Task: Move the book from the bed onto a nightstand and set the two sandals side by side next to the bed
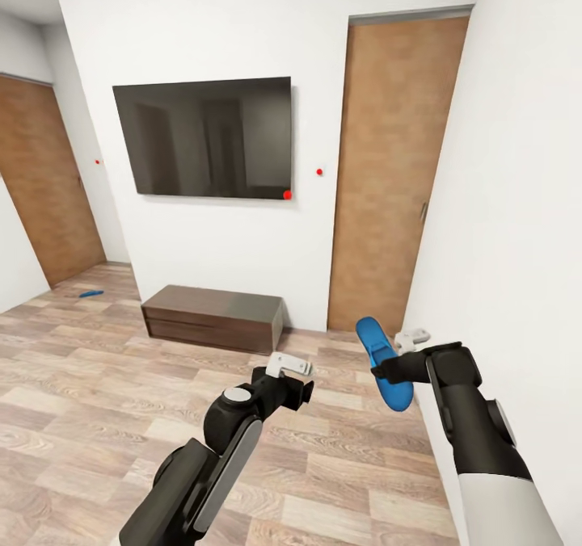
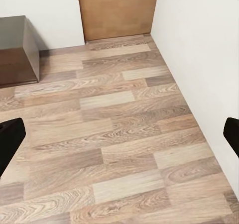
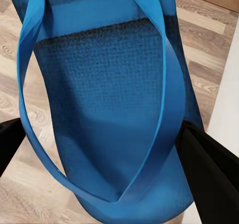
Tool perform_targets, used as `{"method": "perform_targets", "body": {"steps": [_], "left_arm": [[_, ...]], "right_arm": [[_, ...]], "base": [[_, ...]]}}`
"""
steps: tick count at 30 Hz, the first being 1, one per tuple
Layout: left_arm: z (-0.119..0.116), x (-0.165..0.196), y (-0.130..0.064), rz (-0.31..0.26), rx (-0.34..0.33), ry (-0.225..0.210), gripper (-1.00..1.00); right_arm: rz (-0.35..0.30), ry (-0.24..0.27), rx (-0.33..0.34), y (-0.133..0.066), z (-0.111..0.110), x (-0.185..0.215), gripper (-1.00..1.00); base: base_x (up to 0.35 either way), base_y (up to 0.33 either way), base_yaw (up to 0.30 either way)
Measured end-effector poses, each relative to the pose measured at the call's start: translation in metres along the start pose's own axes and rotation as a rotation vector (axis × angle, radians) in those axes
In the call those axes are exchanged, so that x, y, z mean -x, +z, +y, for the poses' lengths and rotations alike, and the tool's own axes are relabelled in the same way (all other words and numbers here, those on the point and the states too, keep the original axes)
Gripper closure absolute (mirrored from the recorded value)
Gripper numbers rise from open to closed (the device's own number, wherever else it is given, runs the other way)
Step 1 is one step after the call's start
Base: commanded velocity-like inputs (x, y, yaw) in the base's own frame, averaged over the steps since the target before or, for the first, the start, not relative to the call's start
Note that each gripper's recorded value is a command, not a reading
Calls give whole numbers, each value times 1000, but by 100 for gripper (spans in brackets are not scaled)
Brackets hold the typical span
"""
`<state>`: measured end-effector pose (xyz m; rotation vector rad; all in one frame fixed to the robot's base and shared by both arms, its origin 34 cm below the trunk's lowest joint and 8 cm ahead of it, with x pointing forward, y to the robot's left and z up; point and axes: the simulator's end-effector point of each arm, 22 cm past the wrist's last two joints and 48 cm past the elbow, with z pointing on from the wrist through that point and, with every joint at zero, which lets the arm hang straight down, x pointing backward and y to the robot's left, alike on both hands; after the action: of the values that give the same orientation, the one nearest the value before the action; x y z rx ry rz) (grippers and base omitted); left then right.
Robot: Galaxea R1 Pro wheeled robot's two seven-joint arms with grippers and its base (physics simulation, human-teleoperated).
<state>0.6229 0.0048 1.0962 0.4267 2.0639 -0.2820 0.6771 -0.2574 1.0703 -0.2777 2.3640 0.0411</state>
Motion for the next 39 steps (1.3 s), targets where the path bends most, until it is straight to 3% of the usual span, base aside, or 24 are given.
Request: {"method": "perform_targets", "body": {"steps": [25,39], "left_arm": [[1,-9,5,22,2,-1,-100],[1,-9,5,22,3,-1,-100]], "right_arm": [[7,5,28,5,18,-1,100],[43,-66,70,15,49,-7,100]], "base": [[348,-2,0],[319,46,0]]}}
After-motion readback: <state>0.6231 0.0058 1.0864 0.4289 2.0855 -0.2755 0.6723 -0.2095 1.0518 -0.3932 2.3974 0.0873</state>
